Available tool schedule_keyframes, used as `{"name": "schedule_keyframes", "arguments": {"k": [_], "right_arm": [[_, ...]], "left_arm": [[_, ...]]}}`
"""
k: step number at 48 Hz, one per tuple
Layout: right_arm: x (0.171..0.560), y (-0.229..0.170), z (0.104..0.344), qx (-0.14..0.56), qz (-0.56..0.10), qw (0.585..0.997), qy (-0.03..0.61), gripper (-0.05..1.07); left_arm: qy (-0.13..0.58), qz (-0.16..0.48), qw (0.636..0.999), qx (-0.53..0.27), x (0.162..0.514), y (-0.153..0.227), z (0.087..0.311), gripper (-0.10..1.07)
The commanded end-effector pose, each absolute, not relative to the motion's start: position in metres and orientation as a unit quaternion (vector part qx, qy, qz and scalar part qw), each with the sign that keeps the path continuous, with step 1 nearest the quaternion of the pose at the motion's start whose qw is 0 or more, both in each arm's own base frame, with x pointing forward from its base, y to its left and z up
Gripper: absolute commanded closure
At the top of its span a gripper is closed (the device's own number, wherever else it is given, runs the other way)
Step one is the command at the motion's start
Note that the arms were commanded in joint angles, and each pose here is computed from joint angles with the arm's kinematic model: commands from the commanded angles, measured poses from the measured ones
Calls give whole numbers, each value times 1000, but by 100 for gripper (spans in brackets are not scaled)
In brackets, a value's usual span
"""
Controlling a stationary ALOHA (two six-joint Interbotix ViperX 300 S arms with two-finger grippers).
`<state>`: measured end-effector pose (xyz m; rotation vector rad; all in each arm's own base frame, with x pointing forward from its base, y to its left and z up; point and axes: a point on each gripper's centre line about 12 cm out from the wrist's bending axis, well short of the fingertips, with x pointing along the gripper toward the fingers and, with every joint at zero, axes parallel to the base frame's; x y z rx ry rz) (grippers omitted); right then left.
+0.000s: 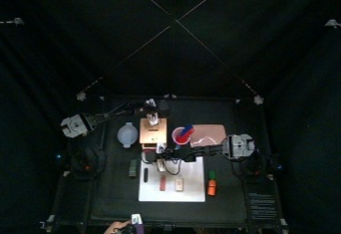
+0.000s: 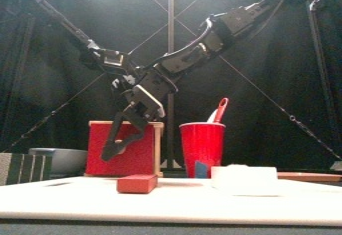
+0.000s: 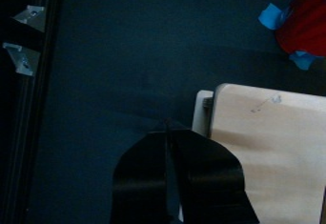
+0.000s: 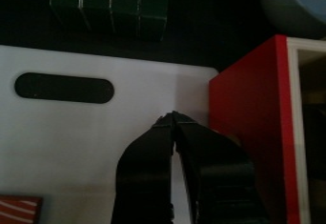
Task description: Close drawer
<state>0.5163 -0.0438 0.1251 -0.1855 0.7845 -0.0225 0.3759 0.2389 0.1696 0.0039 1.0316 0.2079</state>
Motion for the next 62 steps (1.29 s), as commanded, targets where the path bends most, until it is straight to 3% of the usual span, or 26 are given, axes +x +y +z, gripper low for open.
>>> {"name": "schedule_keyframes", "arguments": {"k": [1,32,48,62], "right_arm": [[522,-74,153,-94,-38,931,352,92],[524,-75,156,-108,-38,926,359,92],[513,-28,197,-99,-6,940,327,92],[467,-7,231,-73,7,954,290,92]], "left_arm": [[481,98,871,9,382,236,178,59],[477,104,873,14,382,238,177,59],[428,137,893,32,379,241,202,59],[392,155,906,32,351,222,228,59]]}}
